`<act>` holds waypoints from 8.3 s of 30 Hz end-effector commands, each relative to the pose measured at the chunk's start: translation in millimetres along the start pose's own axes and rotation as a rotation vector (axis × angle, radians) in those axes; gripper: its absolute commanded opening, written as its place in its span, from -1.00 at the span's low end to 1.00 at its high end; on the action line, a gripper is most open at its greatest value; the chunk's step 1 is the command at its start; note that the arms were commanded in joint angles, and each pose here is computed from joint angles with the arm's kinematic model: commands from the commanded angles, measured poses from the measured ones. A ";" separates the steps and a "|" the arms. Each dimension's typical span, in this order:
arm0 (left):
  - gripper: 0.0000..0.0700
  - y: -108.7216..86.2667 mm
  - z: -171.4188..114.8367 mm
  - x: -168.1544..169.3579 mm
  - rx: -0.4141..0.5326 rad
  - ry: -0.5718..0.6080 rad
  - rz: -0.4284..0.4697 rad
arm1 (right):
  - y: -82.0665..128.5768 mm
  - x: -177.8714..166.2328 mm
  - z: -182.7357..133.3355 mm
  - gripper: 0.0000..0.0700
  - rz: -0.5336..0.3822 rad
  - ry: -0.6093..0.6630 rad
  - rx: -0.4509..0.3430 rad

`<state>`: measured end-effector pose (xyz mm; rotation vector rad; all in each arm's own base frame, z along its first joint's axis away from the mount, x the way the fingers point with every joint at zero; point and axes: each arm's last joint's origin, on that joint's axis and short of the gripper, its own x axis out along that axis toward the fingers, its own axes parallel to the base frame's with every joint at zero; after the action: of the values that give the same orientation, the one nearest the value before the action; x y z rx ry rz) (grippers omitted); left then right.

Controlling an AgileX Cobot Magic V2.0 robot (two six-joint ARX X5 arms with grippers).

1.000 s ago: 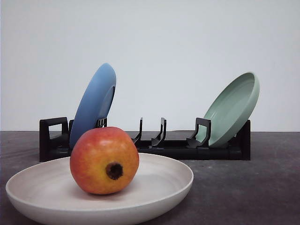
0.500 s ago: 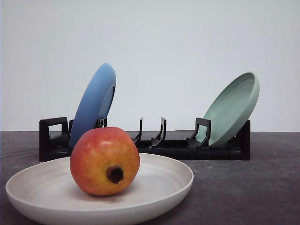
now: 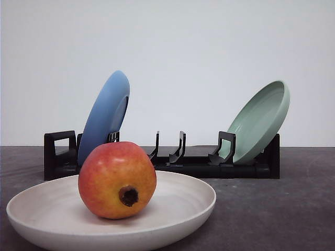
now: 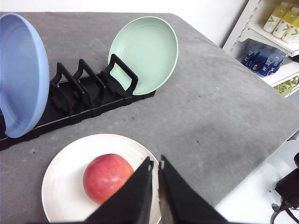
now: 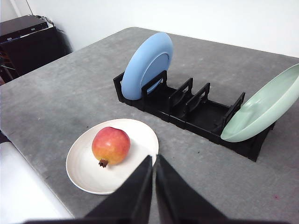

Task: Place pomegranate in white plate

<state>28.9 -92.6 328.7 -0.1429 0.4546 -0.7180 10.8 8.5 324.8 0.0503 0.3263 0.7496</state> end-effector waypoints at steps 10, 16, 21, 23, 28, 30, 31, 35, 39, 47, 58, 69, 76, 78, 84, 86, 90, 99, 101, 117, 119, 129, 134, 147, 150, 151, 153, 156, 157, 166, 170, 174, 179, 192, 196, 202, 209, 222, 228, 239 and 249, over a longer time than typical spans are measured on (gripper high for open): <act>-1.00 0.8 -0.6 -2.1 0.000 -0.021 -0.022 | 0.5 -0.7 2.5 -0.99 0.012 -0.013 -0.004; -1.00 13.5 -12.7 17.7 -0.010 -0.017 0.132 | 0.5 -0.7 2.5 -0.99 0.012 -0.013 -0.004; -1.00 42.7 -36.8 44.6 0.062 -0.087 0.303 | 0.5 -0.7 2.5 -0.99 0.012 -0.013 -0.004; -1.00 56.5 -48.3 53.6 0.122 -0.139 0.321 | 0.5 -0.7 2.5 -0.99 0.011 -0.013 -0.004; -1.00 93.2 -76.4 61.2 0.230 -0.283 0.373 | 0.5 -0.7 2.5 -0.99 0.011 -0.013 -0.004; -1.00 105.9 -85.8 59.2 0.230 -0.310 0.427 | 0.5 -0.7 2.5 -0.99 0.012 -0.013 -0.004; -1.00 111.6 -89.7 57.6 0.226 -0.321 0.465 | 0.5 -0.7 2.5 -0.99 0.011 -0.013 -0.004; -1.00 129.1 -101.7 52.3 0.222 -0.346 0.620 | 0.5 -0.7 2.5 -0.99 0.012 -0.013 -0.004; -1.00 139.9 -111.8 50.6 0.209 -0.355 0.700 | 0.5 -0.7 2.5 -0.99 0.011 -0.013 -0.004; -1.00 149.5 -127.1 53.0 0.219 -0.295 0.650 | 0.5 -0.7 2.5 -0.99 0.011 -0.013 -0.004; -1.00 153.0 -133.7 51.6 0.201 -0.233 0.656 | 0.5 -0.8 2.5 -0.99 0.012 -0.013 -0.004; -1.00 159.8 -133.3 45.9 0.093 -0.275 0.763 | 0.5 -0.8 2.5 -0.99 0.011 -0.013 -0.004; -1.00 159.9 -133.1 45.7 0.086 -0.281 0.764 | 0.5 -0.8 2.5 -0.99 0.011 -0.013 -0.004; -1.00 159.9 -133.1 45.7 0.086 -0.281 0.764 | 0.5 -0.8 2.5 -0.99 0.012 -0.013 -0.004; -1.00 159.9 -133.1 45.7 0.086 -0.281 0.764 | 0.5 -0.8 2.5 -0.99 0.012 -0.013 -0.004; -1.00 159.9 -133.1 45.7 0.086 -0.281 0.764 | 0.5 -0.8 2.5 -0.99 0.011 -0.013 -0.004; -1.00 159.9 -133.1 45.7 0.086 -0.281 0.764 | 0.5 -0.8 2.5 -0.99 0.012 -0.013 -0.004; -1.00 159.9 -133.1 45.7 0.086 -0.281 0.764 | -3.5 19.6 -3.8 -0.99 -0.128 -0.088 -0.007; -1.00 159.9 -133.0 45.6 0.086 -0.281 0.764 | -11.5 33.4 -9.8 -0.99 -0.247 -0.159 -0.059; -1.00 159.9 -133.0 45.6 0.086 -0.281 0.764 | -91.4 89.9 -118.7 -0.99 -0.844 -0.268 -0.104; -1.00 159.9 -133.0 45.6 0.086 -0.281 0.764 | -92.6 93.6 -127.0 -0.99 -0.832 -0.258 -0.103; -1.00 159.9 -133.0 45.6 0.086 -0.281 0.764 | -90.4 100.2 -140.0 -0.99 -0.777 -0.135 -0.058; -1.00 159.9 -133.0 45.6 0.086 -0.281 0.764 | -88.4 101.7 -138.7 -0.99 -0.744 -0.160 -0.033; -1.00 159.9 -133.0 45.6 0.086 -0.281 0.764 | -86.8 103.0 -137.8 -0.99 -0.722 -0.167 -0.042; -1.00 159.9 -133.0 45.6 0.086 -0.281 0.764 | -86.8 103.0 -137.8 -0.99 -0.722 -0.167 -0.042; -1.00 159.9 -133.0 45.6 0.086 -0.281 0.764 | -86.8 103.0 -137.8 -0.99 -0.722 -0.167 -0.041; -1.00 159.9 -133.0 45.6 0.086 -0.281 0.764 | -86.8 103.0 -137.8 -0.99 -0.722 -0.167 -0.042; -1.00 159.9 -133.0 45.6 0.086 -0.281 0.764 | -86.8 103.0 -137.8 -0.99 -0.722 -0.167 -0.041; -1.00 159.9 -133.0 45.6 0.086 -0.281 0.764 | -86.8 103.0 -137.8 -0.99 -0.722 -0.167 -0.041; -1.00 159.4 -133.0 46.0 0.088 -0.280 0.758 | -86.8 102.9 -137.8 -0.99 -0.723 -0.167 -0.041; -1.00 159.3 -132.9 46.1 0.089 -0.281 0.758 | -86.8 102.9 -137.8 -0.99 -0.723 -0.167 -0.041; -1.00 159.3 -132.9 46.1 0.089 -0.280 0.758 | -86.8 102.9 -137.8 -0.99 -0.724 -0.167 -0.041; -1.00 159.3 -132.9 46.1 0.089 -0.280 0.758 | -86.8 102.9 -137.8 -0.99 -0.724 -0.167 -0.041; -1.00 159.3 -132.9 46.1 0.089 -0.280 0.758 | -86.8 102.9 -137.8 -0.99 -0.724 -0.167 -0.041; -1.00 159.3 -132.9 46.1 0.089 -0.280 0.758 | -86.8 102.9 -137.8 -0.99 -0.724 -0.167 -0.041; -1.00 159.3 -132.9 46.1 0.089 -0.281 0.758 | -86.8 102.9 -137.8 -0.99 -0.724 -0.167 -0.041; -1.00 159.3 -132.9 46.1 0.089 -0.281 0.758 | -86.8 102.9 -137.9 -0.99 -0.724 -0.167 -0.041; -1.00 159.3 -132.9 46.1 0.089 -0.281 0.758 | -86.8 102.9 -137.9 -0.99 -0.724 -0.167 -0.041; -1.00 159.3 -132.9 46.1 0.089 -0.281 0.758 | -86.8 102.9 -137.8 -0.99 -0.724 -0.167 -0.041; -1.00 159.3 -132.9 46.1 0.089 -0.280 0.758 | -86.8 102.9 -137.8 -0.99 -0.724 -0.167 -0.041; -1.00 159.3 -132.9 46.1 0.089 -0.281 0.758 | -86.8 102.9 -137.8 -0.99 -0.724 -0.167 -0.041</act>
<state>95.3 -0.2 152.8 0.0260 0.1660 0.0287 95.7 4.4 152.4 -0.0541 0.1550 0.0315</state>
